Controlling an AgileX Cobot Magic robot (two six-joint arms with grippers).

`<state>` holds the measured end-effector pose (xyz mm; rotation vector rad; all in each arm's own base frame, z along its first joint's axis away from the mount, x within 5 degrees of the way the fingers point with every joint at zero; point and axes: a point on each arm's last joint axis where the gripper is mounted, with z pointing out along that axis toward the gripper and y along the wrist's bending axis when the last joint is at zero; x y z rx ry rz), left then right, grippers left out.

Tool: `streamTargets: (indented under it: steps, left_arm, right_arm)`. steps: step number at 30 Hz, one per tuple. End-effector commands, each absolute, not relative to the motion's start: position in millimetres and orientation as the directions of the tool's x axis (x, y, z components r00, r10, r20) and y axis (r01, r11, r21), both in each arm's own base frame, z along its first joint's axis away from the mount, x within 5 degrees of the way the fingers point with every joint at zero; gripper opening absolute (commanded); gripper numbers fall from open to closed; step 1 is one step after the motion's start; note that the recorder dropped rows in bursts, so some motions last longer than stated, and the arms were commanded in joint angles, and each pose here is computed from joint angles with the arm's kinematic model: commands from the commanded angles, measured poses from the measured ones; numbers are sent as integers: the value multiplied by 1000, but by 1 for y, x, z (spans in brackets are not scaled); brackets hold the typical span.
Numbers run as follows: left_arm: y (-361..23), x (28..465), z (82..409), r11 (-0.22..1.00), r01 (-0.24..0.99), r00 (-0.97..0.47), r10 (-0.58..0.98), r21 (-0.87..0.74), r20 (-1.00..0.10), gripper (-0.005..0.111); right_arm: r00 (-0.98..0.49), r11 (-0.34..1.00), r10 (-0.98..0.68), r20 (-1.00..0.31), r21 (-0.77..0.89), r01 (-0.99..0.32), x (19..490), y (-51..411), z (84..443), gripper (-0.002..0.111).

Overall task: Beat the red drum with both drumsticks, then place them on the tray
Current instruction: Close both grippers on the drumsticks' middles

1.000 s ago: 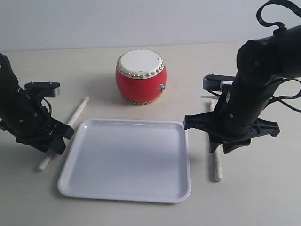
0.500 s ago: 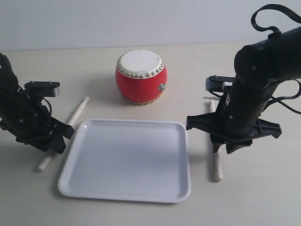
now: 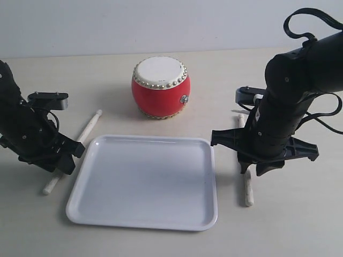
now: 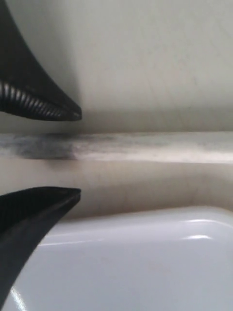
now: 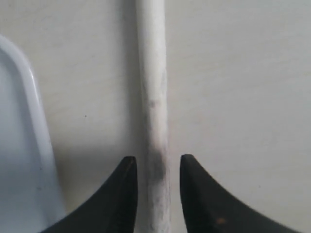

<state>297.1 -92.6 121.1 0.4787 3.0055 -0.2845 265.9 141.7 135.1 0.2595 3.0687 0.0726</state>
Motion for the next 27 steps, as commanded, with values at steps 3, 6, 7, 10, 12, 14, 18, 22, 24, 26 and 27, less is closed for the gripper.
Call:
streamTargets:
  steps: [3,6,7,10,12,14,18,22,24,26,27]
  left_arm:
    - [-93,296,121,934,312,-949,296,-172,-112,43]
    - [-94,296,121,935,310,-949,294,-174,-112,43]
    - [-94,296,121,935,310,-949,294,-174,-112,43]
    - [-94,296,121,935,310,-949,294,-174,-110,43]
    - [-94,296,121,935,310,-949,294,-174,-110,43]
    - [-94,296,121,935,310,-949,294,-174,-110,43]
    - [-94,295,121,934,310,-950,297,-177,-99,43]
    - [-94,295,121,934,310,-950,297,-177,-99,43]
    - [-94,295,121,934,310,-950,297,-177,-99,43]
    - [-94,295,121,934,310,-950,297,-177,-99,43]
    - [-94,295,121,934,310,-950,297,-177,-99,43]
  right_arm:
    - [-984,985,168,-49,38,167,269,143,128,31]
    - [-984,985,169,-52,40,167,269,143,128,31]
    - [-984,985,171,-54,42,168,269,143,128,31]
    - [-984,985,171,-54,42,168,269,143,128,31]
    - [-983,984,175,-46,41,174,269,144,126,31]
    - [-984,984,178,-25,29,178,268,143,122,31]
    - [-979,978,206,-3,43,206,268,146,117,31]
    - [-979,978,204,-8,47,204,268,146,117,31]
    - [-979,978,204,-2,42,204,268,146,117,29]
    - [-979,978,204,7,35,204,267,145,117,26]
    - [-979,978,204,9,34,204,267,145,117,24]
